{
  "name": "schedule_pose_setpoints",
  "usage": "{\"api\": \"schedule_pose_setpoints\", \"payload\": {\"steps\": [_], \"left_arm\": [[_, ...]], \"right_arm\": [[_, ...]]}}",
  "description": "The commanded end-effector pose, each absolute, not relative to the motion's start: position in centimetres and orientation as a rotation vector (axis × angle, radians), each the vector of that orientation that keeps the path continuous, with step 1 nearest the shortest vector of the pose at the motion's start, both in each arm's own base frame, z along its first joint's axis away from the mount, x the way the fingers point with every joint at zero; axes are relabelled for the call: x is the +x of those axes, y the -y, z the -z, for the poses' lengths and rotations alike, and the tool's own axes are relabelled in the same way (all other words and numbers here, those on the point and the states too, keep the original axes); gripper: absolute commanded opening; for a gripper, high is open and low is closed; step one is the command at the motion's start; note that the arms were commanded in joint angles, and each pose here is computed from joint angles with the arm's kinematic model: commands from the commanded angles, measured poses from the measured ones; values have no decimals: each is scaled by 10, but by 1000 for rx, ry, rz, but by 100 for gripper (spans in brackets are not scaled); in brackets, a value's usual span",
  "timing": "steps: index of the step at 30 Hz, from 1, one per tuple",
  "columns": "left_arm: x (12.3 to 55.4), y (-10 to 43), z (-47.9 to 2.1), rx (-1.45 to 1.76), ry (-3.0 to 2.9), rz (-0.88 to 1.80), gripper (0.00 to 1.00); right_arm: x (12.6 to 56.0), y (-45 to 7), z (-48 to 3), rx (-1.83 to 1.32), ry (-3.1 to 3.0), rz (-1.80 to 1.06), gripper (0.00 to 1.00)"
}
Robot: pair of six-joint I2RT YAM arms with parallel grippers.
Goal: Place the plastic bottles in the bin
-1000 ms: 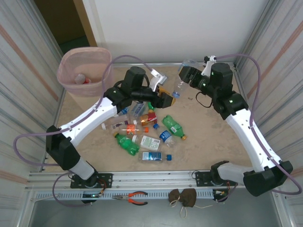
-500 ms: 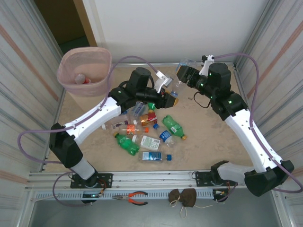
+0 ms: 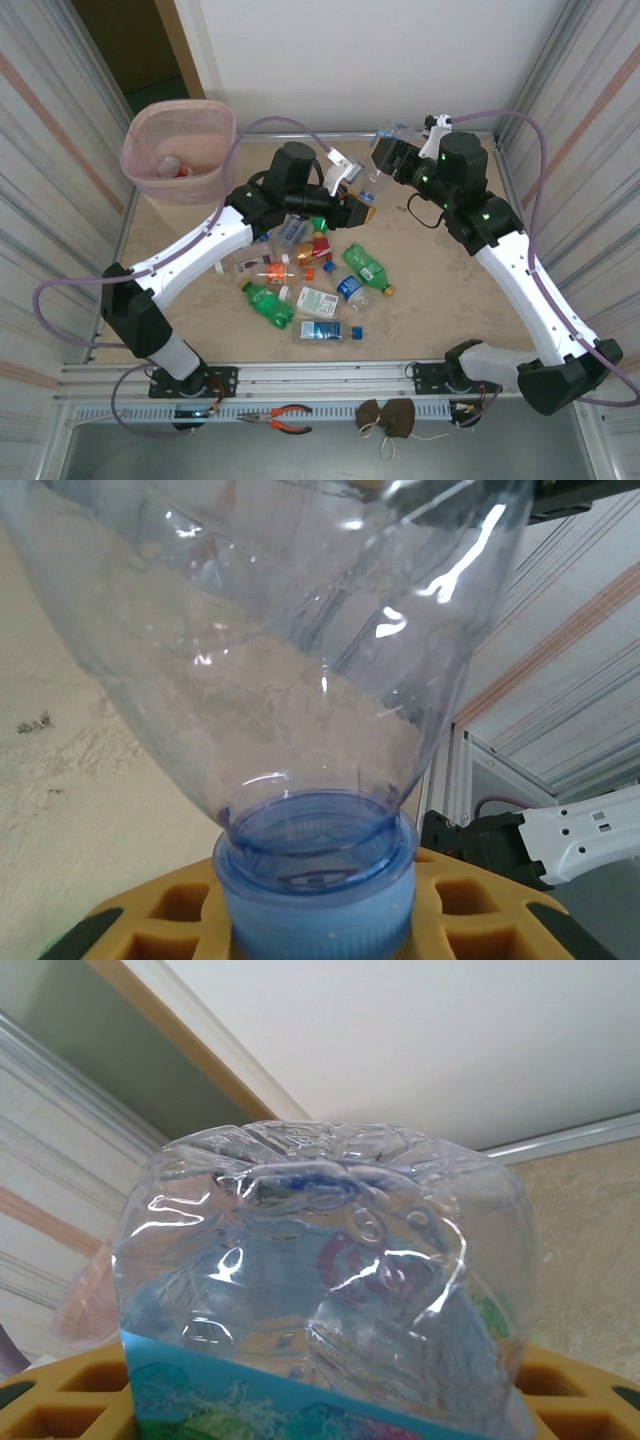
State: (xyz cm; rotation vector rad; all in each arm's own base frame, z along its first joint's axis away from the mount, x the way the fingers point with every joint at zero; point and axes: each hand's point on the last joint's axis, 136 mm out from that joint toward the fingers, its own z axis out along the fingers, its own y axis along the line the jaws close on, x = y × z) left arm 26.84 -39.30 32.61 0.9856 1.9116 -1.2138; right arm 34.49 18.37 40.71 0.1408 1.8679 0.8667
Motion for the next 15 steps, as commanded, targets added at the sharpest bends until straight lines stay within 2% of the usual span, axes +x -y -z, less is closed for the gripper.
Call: {"api": "schedule_pose_setpoints", "payload": {"steps": [1,5,8,11,13,15], "left_arm": [[267,386,-356,981,-1824,1205,47],[269,389,-358,980,-1822,1207,48],[270,390,-359,986,-1816,1213,41],[270,391,-359,986,-1817,1215,45],[270,391,-360,988,-1814,1216,42],[270,391,-359,988,-1816,1215,35]], "right_arm": [[336,-183,-429,114,-1814,-873,55],[334,-186,-431,104,-1810,-882,55],[333,-186,-431,103,-1811,-882,55],[332,-187,-431,98,-1812,-884,55],[331,-187,-431,99,-1813,-884,55],[331,-186,-430,102,-1815,-882,55]]}}
